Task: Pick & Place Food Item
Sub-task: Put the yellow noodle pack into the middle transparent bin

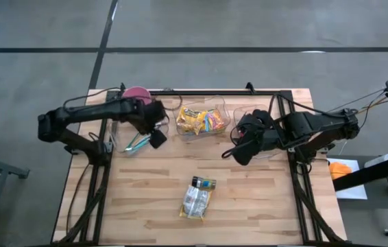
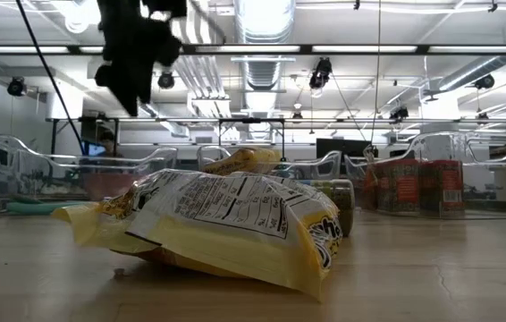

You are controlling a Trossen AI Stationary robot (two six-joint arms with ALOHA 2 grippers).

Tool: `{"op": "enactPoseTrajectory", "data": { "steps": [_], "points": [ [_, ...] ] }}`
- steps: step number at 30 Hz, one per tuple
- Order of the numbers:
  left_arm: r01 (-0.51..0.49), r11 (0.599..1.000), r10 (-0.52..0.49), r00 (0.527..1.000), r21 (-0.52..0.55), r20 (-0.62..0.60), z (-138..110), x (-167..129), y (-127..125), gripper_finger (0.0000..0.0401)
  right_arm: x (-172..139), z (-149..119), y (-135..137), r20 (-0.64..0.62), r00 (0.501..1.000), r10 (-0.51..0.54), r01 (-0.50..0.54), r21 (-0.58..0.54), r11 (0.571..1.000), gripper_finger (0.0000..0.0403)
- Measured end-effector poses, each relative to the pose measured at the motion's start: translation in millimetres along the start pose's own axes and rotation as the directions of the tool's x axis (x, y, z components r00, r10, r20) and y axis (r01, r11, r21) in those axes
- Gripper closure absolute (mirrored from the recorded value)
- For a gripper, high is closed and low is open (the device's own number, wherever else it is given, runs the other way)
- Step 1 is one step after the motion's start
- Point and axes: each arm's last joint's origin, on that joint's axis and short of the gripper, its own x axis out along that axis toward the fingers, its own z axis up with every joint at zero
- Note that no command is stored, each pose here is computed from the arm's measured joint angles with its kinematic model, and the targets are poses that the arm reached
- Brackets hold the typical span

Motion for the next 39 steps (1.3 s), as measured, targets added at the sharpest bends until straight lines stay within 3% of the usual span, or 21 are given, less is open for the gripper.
{"op": "enactPoseTrajectory", "data": {
  "steps": [6, 10, 13, 19, 27, 32, 39],
  "points": [
    [0.165, 0.984, -0.171, 0.98, 0.065, 0.104, -14.5, -19.4, -61.1, 0.0153, -1.6, -1.7, -3.3, -0.015, 1.0, -0.015, 0.015, 0.001, 1.0, 0.0221],
    [0.337, 0.936, -0.352, 0.912, 0.106, 0.21, -23.4, -22.7, -100.3, 0.017, -1.8, -1.5, -3.3, -0.013, 1.0, -0.014, 0.013, -0.008, 1.0, 0.0221],
    [0.419, 0.902, -0.431, 0.871, 0.102, 0.235, -29.4, -19.3, -119.3, 0.0178, -1.8, -1.4, -3.2, -0.012, 1.0, -0.013, 0.013, -0.009, 1.0, 0.0221],
    [0.399, 0.917, -0.393, 0.904, -0.003, 0.167, -42.4, 7.5, -130.5, 0.018, -1.8, -1.4, -3.2, -0.009, 1.0, -0.016, 0.016, -0.015, 1.0, 0.0221],
    [0.46, 0.885, -0.455, 0.887, -0.067, 0.083, -47.6, 46.8, -157.5, 0.018, -1.9, -2.9, -2.9, -0.049, 0.999, 0.01, -0.01, 0.011, 1.0, 0.0221],
    [0.458, 0.888, -0.458, 0.889, -0.052, 0.001, -43.8, 65.4, -171.3, 0.018, -0.6, -6.6, -1.1, -0.131, 0.989, 0.068, -0.071, -0.019, 0.997, 0.0221],
    [0.418, 0.908, -0.417, 0.907, 0.001, -0.065, -40.1, 90.7, -186.0, 0.018, -0.3, -7.2, -1.2, -0.141, 0.987, 0.07, -0.071, 0.001, 0.998, 0.0221]
  ]
}}
